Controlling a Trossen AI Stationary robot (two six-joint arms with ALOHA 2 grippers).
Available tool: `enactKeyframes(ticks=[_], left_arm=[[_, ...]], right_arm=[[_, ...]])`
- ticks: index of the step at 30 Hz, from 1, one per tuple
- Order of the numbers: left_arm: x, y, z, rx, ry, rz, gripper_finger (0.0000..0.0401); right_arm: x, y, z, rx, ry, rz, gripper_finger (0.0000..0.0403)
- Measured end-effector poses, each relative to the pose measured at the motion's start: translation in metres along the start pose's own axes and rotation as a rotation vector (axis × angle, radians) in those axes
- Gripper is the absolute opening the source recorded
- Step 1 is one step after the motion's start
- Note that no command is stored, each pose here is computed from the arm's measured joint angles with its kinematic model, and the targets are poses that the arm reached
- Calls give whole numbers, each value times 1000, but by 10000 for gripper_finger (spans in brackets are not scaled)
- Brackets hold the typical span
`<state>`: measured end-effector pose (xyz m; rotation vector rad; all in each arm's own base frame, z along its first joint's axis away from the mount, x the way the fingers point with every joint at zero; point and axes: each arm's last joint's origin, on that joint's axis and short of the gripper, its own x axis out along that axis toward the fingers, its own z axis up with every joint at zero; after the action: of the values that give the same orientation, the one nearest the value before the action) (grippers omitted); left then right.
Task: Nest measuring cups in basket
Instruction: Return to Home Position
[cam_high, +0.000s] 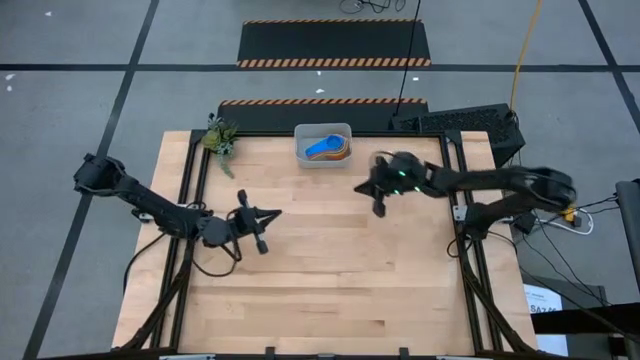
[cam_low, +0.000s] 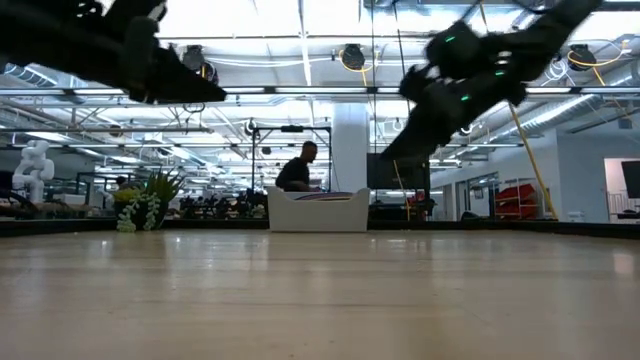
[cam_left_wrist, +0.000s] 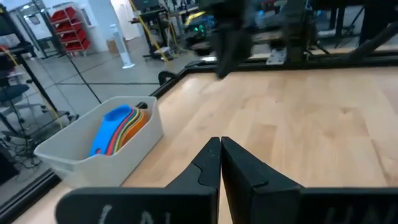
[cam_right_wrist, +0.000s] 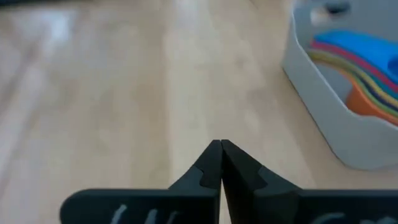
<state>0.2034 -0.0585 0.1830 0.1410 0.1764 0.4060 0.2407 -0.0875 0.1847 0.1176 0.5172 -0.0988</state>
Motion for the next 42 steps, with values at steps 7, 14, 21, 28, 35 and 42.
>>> enactKeyframes(ticks=[7, 14, 21, 28, 35, 42], left_arm=[[-27, 26, -20, -92, -81, 1, 17], [-42, 41, -40, -142, -123, -8, 17], [-44, 41, -38, -102, -147, -68, 17], [-45, 42, -36, -71, -163, -65, 17], [-47, 45, -32, -49, -196, -56, 17], [-49, 47, -31, -26, -191, -32, 17]], right_arm=[[-43, 31, -46, -63, -244, 72, 0], [-67, 41, -84, -1, -375, 120, 0], [-77, 44, -80, -50, -450, 119, 0], [-78, 43, -80, -110, -450, 2, 0], [-80, 41, -86, -164, -395, -103, 0], [-90, 42, -81, -217, -463, -119, 0]])
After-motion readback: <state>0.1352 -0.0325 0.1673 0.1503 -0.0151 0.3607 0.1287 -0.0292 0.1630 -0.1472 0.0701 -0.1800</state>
